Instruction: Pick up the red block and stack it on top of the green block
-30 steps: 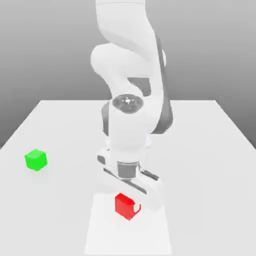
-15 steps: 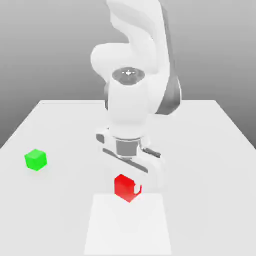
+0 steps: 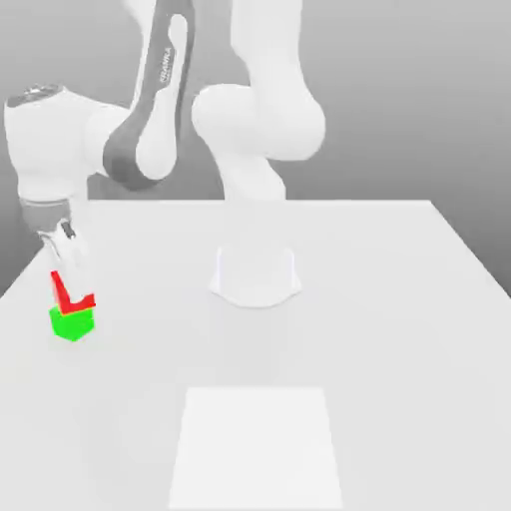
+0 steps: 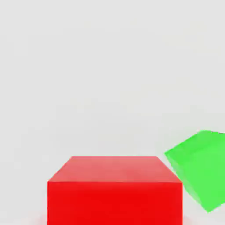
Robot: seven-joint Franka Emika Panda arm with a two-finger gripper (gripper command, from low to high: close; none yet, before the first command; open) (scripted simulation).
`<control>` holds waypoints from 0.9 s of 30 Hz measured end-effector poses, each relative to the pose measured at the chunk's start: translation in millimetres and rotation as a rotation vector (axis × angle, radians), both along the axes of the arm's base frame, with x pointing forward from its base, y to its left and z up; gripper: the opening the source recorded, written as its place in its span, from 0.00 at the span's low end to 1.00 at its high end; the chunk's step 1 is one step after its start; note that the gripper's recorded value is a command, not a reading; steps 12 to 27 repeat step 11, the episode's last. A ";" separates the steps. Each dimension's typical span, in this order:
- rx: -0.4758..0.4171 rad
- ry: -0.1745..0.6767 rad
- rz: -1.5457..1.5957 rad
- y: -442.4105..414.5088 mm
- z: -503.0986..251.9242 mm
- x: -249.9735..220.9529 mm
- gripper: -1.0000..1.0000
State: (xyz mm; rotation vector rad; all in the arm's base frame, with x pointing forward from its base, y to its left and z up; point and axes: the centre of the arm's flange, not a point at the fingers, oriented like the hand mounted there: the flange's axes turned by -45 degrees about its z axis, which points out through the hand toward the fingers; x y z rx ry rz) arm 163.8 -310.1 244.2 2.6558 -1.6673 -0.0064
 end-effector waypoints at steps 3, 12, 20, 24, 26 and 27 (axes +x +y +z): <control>0.002 -0.006 -0.028 -11.4 -14.0 -22.1 0.00; 0.003 -0.007 -0.027 -10.8 -62.3 -24.0 1.00; 0.003 -0.007 -0.027 -10.8 -62.3 -24.0 1.00; 0.003 -0.007 -0.027 -10.8 -62.3 -24.0 1.00; 0.003 -0.007 -0.027 -10.8 -62.3 -24.0 1.00; 0.003 -0.007 -0.027 -10.8 -62.3 -24.0 1.00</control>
